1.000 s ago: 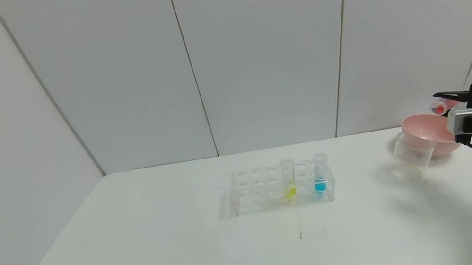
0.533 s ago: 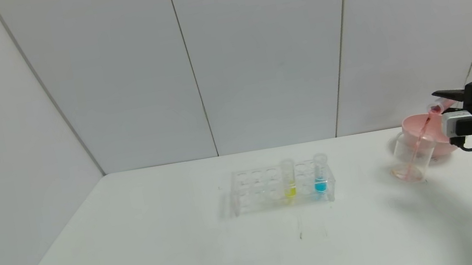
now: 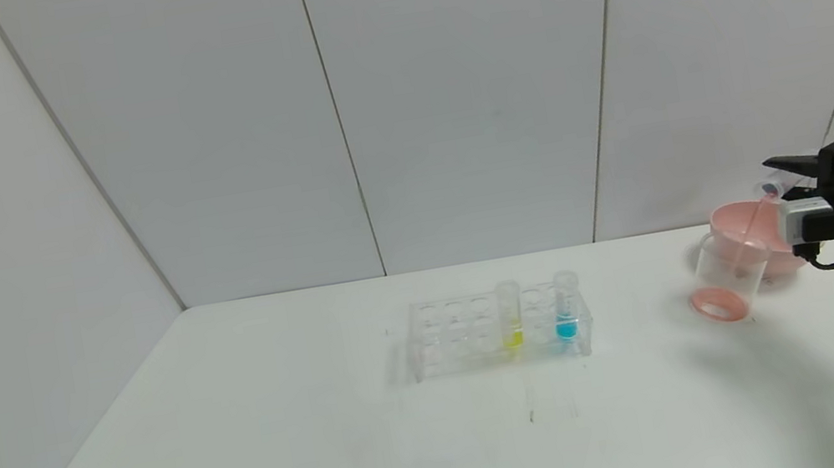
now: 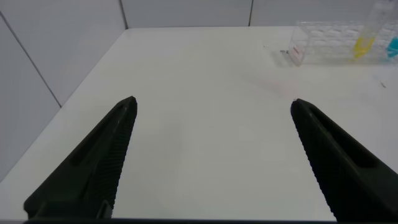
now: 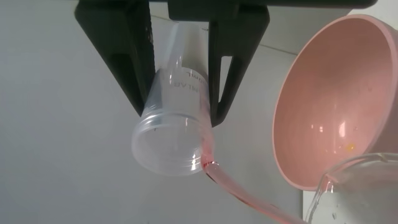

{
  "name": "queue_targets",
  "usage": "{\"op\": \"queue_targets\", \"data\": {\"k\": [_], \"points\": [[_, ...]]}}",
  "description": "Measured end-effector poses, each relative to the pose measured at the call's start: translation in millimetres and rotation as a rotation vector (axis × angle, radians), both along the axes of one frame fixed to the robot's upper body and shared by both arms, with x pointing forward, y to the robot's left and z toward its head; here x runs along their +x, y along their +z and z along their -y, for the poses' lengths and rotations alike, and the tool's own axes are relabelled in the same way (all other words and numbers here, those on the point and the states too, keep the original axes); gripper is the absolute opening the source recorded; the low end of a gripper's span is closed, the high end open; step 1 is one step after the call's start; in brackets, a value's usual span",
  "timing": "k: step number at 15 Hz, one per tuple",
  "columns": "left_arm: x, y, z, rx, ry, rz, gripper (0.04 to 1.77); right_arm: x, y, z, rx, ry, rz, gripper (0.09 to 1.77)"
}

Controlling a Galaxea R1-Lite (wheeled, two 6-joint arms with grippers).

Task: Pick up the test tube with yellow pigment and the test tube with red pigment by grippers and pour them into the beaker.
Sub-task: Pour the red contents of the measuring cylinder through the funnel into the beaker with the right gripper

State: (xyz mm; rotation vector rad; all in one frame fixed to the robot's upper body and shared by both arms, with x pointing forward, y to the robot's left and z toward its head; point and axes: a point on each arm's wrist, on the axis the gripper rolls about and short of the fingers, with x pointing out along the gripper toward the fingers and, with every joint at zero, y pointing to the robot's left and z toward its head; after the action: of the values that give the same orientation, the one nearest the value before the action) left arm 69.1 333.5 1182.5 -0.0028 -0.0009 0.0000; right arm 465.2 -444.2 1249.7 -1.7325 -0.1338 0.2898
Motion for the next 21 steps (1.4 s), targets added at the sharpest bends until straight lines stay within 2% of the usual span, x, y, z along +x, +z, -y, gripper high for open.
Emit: {"op": "queue_targets", "data": {"k": [8,11,12,16,18,21], "points": [[0.0,0.0,0.0,0.0,0.0,0.0,1.76,0.0,1.5,-2.1,-0.031,-0.006,0.031,0.55],[0.0,0.0,0.0,0.0,0.0,0.0,1.76,1.5,2.1,-4.6,0.004,-0.064,0.017,0.55],[0.0,0.0,0.0,0.0,0.0,0.0,1.76,3.3,4.6,-7.1,0.064,-0.094,0.009,0.55],[0.0,0.0,0.0,0.0,0.0,0.0,1.76,15.6,18.7,-26.9,0.481,-0.261,-0.037,0.55],[0.0,0.0,0.0,0.0,0.0,0.0,1.76,19.1,24.0,-30.4,0.674,-0.307,-0.055,0.55],[0.0,0.0,0.0,0.0,0.0,0.0,1.76,21.6,29.2,-27.8,1.031,-0.351,-0.08,0.55]]}}
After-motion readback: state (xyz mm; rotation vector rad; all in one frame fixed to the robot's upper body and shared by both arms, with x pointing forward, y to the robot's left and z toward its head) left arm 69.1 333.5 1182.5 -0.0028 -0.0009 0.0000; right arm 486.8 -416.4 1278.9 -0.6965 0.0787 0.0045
